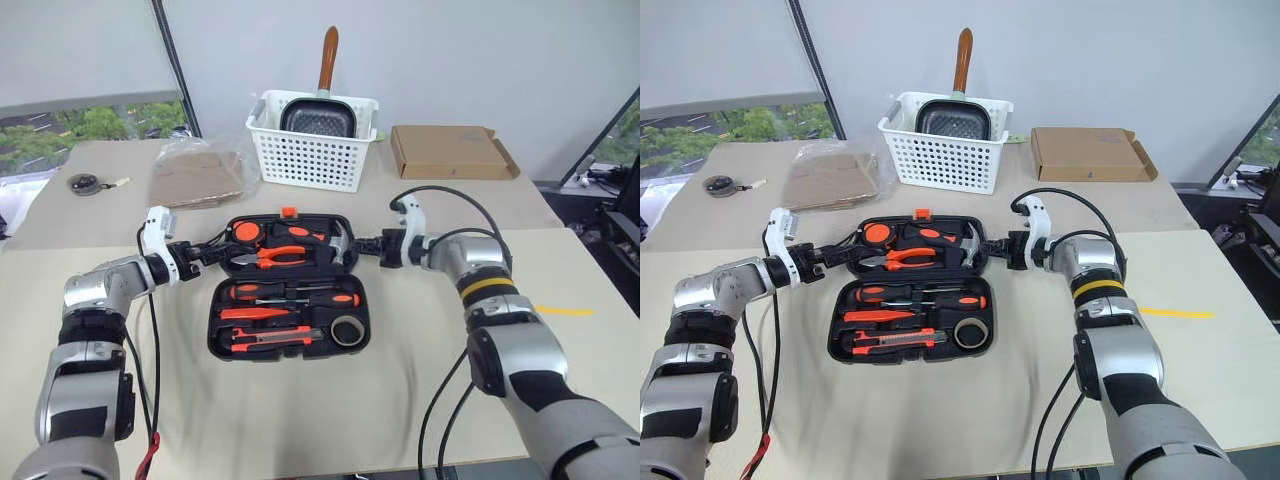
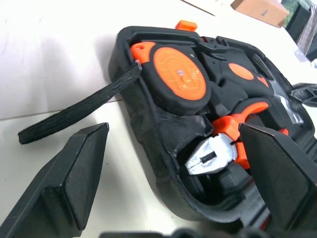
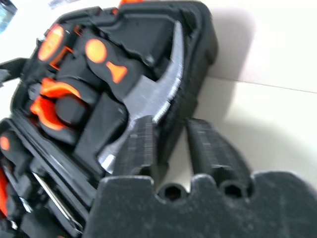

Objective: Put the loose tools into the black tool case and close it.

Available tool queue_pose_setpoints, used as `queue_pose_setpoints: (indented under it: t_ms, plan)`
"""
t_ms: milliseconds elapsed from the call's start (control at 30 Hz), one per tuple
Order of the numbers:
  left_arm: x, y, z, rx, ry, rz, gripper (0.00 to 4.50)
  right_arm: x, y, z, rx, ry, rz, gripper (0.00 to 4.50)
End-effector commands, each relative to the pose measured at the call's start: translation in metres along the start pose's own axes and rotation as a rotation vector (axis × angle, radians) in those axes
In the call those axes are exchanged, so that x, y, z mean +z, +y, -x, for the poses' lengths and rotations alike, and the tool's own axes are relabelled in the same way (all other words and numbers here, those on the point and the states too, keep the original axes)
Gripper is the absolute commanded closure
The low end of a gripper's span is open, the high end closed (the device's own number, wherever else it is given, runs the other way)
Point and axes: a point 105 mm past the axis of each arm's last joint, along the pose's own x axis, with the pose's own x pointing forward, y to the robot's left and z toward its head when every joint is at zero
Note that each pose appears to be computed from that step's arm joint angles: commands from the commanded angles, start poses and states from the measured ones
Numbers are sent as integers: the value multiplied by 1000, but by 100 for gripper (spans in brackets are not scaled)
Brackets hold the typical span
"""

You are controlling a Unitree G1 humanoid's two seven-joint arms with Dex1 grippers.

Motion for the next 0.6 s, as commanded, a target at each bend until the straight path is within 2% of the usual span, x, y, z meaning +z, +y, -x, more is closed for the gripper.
queue_pose_setpoints:
  t_ms: [33,333,367,400,500,533,600]
  plan:
    - [11,2,1,5,-30,19,0,17,4,2,9,-45,50,447]
    - [0,8,-9,37,12,55,0,20,9,-4,13,-47,74,447]
    - [1,8,-9,32,7,57,52,20,9,-4,13,-48,76,450]
    - [2,8,-9,29,-1,59,67,20,9,-4,12,-49,78,450]
    - [4,7,-9,21,-8,58,193,20,7,-3,2,-52,82,450]
    - [4,7,-9,18,-6,56,214,19,7,-3,0,-52,83,450]
    - [4,6,-8,9,-6,54,296,18,6,-3,-1,-51,85,450]
